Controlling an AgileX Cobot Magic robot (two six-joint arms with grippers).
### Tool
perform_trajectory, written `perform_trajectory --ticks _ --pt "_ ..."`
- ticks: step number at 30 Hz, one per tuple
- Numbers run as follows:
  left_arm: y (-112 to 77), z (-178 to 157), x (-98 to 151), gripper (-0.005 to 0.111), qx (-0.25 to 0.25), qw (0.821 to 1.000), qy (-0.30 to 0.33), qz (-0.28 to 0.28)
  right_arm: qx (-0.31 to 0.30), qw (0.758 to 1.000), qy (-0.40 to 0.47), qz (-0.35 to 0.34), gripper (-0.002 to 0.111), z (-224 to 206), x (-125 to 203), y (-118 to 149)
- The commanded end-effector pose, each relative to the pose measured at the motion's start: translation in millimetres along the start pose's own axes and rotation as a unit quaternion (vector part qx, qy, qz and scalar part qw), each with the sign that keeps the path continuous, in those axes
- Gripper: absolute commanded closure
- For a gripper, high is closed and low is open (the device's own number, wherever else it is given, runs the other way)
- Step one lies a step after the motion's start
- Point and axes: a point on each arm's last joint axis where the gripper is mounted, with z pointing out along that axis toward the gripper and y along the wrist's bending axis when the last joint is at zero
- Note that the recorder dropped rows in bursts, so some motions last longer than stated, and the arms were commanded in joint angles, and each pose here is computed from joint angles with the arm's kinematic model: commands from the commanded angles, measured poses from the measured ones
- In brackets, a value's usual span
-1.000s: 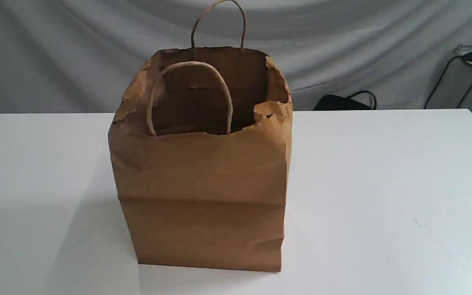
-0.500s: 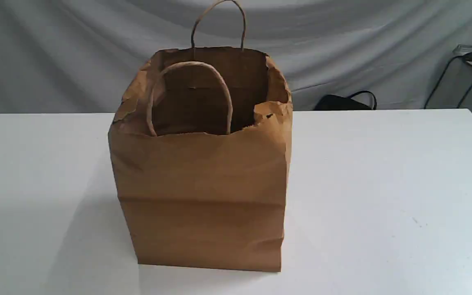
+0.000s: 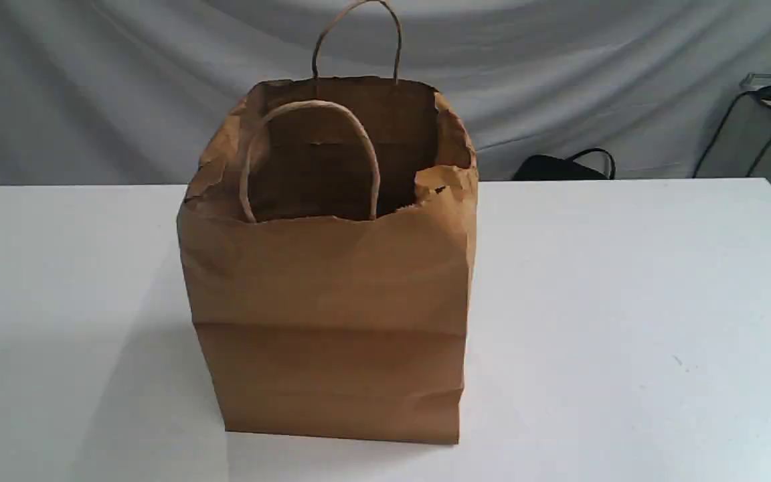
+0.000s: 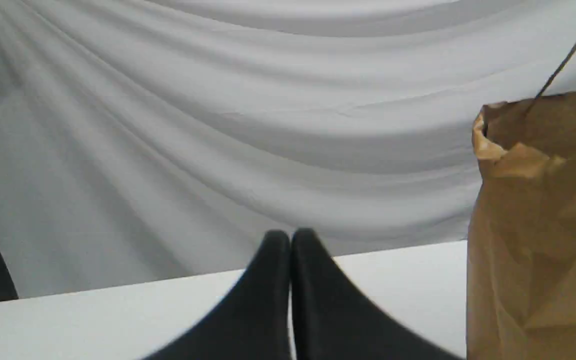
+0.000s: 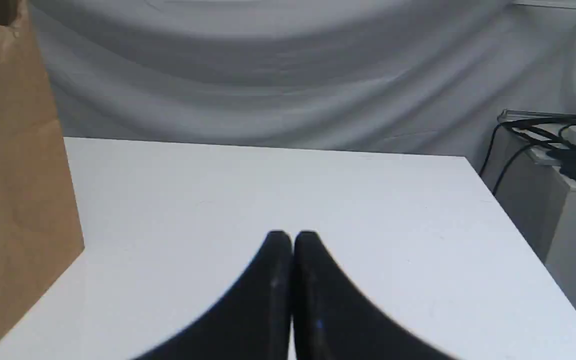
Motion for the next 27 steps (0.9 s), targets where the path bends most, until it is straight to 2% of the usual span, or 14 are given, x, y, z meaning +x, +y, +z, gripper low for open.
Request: perform_trajectory --ticks 1,7,14,21,27 --pt "-1.1 -0.4 18.2 0.107 -0.004 1.0 0.009 0.001 0.003 1.0 0.0 0.008 0.108 0.0 1.1 -0.3" --pt "-2.0 1.6 34.1 0.107 -0.005 1.0 0.027 -0.005 0.003 1.0 0.0 0.006 0.108 0.0 1.1 -0.2" --pt "-2.0 1.7 34.6 0.107 -0.005 1.0 0.027 -0.007 0.003 1.0 0.0 0.006 0.108 0.0 1.1 -0.2" --pt "0.3 2.2 34.3 0.107 -0.02 0.998 0.007 -0.051 0.003 1.0 0.0 0.006 0.108 0.0 1.1 -0.2" --pt "1.6 2.0 37.3 0.107 -0.027 0.998 0.023 -0.046 0.003 1.0 0.0 0.008 0.108 0.0 1.1 -0.2"
